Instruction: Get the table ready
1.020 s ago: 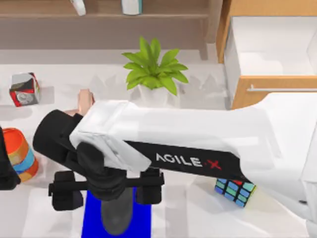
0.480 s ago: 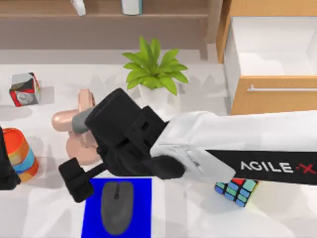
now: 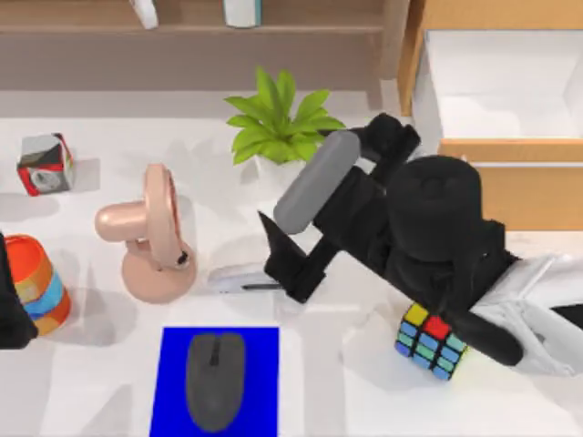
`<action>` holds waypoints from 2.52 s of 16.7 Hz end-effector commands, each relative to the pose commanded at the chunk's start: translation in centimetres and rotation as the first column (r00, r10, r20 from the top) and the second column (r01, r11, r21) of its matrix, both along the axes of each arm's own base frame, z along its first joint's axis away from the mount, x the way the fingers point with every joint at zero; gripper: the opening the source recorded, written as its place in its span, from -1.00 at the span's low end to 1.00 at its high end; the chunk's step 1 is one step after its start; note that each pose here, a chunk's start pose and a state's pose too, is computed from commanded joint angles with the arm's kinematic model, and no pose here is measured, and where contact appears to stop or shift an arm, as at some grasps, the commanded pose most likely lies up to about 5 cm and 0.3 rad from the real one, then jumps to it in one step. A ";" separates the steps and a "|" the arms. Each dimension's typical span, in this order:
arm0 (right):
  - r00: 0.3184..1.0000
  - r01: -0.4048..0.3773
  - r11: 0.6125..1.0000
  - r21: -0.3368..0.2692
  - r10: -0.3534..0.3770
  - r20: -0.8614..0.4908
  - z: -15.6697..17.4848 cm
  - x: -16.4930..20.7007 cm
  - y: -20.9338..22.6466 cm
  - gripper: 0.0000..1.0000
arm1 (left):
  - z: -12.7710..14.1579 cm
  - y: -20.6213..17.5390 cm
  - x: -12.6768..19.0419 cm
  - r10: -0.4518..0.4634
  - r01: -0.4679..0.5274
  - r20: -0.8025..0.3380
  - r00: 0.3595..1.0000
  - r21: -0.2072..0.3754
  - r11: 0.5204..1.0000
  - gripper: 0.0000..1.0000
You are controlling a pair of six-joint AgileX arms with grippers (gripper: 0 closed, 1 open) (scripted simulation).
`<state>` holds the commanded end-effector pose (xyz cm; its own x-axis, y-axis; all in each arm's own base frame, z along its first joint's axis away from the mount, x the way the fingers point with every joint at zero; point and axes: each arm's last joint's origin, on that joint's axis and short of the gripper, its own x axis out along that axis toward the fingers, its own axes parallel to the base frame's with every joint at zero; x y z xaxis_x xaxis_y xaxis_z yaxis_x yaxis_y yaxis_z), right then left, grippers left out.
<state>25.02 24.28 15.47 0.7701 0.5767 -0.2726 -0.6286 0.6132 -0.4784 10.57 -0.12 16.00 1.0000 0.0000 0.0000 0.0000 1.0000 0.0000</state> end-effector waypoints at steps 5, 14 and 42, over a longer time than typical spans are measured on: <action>0.884 0.231 0.946 -0.227 -0.106 0.456 -1.5 -0.4 -8.1 1.00 | 0.0 0.0 0.0 0.000 0.000 0.000 1.000 0.000 1.000 1.00; 0.765 0.578 0.561 -0.593 -0.117 0.634 -6.2 -2.2 -16.8 1.00 | 0.0 0.0 0.0 0.000 0.000 0.000 1.000 0.000 1.000 1.00; 0.769 0.582 0.534 -0.613 -0.116 0.629 -6.6 0.2 -17.2 0.40 | 0.0 0.0 0.0 0.000 0.000 0.000 1.000 0.000 1.000 1.00</action>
<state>25.25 7.11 8.92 1.0000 -0.0099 0.0000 0.0000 0.0001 -1.0000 10.57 -0.12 16.00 1.0000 0.0000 0.0000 0.0000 1.0000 0.0000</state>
